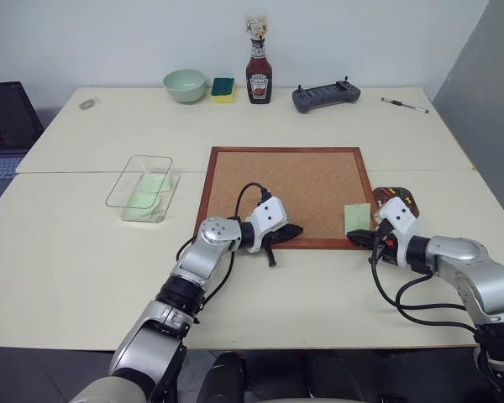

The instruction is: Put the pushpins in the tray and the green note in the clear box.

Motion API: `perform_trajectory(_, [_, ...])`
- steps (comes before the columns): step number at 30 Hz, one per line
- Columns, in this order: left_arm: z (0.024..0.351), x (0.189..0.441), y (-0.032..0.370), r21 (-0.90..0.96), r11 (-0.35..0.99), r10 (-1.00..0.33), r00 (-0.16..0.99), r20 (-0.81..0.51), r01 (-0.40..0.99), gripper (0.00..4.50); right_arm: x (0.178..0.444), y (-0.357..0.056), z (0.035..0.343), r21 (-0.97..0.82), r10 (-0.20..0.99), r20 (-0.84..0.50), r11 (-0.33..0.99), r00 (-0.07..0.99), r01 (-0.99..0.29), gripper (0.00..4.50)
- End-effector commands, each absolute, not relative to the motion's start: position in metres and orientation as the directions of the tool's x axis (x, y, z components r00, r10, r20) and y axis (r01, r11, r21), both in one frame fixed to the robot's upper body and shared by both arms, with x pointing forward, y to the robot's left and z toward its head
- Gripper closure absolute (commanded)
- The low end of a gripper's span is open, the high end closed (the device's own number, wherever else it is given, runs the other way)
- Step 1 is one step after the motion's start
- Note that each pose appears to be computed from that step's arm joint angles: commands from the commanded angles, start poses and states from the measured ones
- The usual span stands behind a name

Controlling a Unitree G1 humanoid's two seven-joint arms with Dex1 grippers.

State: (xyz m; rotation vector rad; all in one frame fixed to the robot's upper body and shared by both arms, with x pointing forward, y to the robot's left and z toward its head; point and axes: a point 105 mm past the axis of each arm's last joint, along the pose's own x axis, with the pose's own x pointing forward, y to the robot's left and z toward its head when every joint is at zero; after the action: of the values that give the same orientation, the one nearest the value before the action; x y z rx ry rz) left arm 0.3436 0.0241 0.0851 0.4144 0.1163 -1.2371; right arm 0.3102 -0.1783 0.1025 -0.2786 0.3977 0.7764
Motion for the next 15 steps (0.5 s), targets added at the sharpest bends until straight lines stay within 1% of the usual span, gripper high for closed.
perform_trajectory(1, [0.066,0.336,0.027,0.199,0.25,-0.878,0.309,-0.366,0.947,4.5,0.311,-0.17,0.145,-0.172,0.67,-0.329,0.65,0.665,-0.74,4.49])
perform_trajectory(12, [0.066,0.337,0.025,0.191,0.255,-0.882,0.309,-0.357,0.948,4.5,0.307,-0.165,0.156,-0.183,0.691,-0.305,0.633,0.656,-0.752,4.49])
perform_trajectory(15, [0.073,0.343,0.025,0.188,0.299,-0.881,0.346,-0.322,0.936,4.5,0.307,-0.163,0.158,-0.197,0.695,-0.301,0.625,0.654,-0.755,4.49])
